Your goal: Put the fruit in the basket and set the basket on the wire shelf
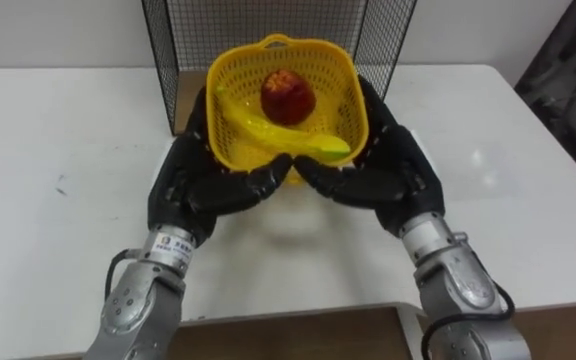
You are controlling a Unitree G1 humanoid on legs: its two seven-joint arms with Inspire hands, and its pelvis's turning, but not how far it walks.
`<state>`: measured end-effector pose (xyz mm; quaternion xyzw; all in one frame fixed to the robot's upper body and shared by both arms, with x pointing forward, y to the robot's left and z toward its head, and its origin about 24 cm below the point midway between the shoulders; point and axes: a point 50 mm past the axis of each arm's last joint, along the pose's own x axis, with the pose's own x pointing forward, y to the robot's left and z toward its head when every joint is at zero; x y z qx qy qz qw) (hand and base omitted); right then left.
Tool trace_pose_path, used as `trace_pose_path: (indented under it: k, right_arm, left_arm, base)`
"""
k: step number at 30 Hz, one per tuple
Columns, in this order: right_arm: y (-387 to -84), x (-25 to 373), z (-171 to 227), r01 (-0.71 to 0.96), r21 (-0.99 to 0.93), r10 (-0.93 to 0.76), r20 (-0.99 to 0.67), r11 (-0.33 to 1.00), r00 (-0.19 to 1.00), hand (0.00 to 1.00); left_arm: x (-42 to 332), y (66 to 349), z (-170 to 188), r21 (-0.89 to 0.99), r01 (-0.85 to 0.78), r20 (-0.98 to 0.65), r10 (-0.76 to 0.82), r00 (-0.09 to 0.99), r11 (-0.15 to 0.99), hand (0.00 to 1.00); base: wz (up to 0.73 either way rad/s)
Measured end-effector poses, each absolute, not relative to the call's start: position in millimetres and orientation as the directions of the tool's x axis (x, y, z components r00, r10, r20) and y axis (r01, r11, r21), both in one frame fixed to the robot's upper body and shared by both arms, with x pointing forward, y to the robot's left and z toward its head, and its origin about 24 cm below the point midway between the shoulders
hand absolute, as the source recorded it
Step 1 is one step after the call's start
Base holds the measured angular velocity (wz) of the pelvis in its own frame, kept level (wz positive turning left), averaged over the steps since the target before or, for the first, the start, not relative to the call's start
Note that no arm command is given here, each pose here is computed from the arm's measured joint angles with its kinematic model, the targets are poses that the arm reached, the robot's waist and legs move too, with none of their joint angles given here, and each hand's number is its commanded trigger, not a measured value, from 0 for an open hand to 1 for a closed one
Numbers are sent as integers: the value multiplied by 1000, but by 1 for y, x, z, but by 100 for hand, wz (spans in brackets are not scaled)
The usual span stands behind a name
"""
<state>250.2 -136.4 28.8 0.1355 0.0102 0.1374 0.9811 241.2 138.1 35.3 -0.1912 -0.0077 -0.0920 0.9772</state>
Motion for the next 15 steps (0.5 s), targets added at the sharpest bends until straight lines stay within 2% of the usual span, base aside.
trace_pose_path:
  k: [4, 9, 15]
  right_arm:
    - [-136, 251, 30, -272, 293, 277, 27, 917, 961, 0]
    - [-135, 252, 33, -286, 301, 289, 35, 910, 957, 0]
    - [-135, 253, 37, -303, 289, 300, 55, 908, 952, 0]
  left_arm:
    - [242, 140, 36, -372, 176, 56, -167, 984, 911, 0]
    - [242, 143, 41, -360, 183, 73, -168, 983, 915, 0]
    - [242, 141, 44, -359, 199, 88, -179, 980, 912, 0]
  base:
    - [2]
    - [-27]
    - [3]
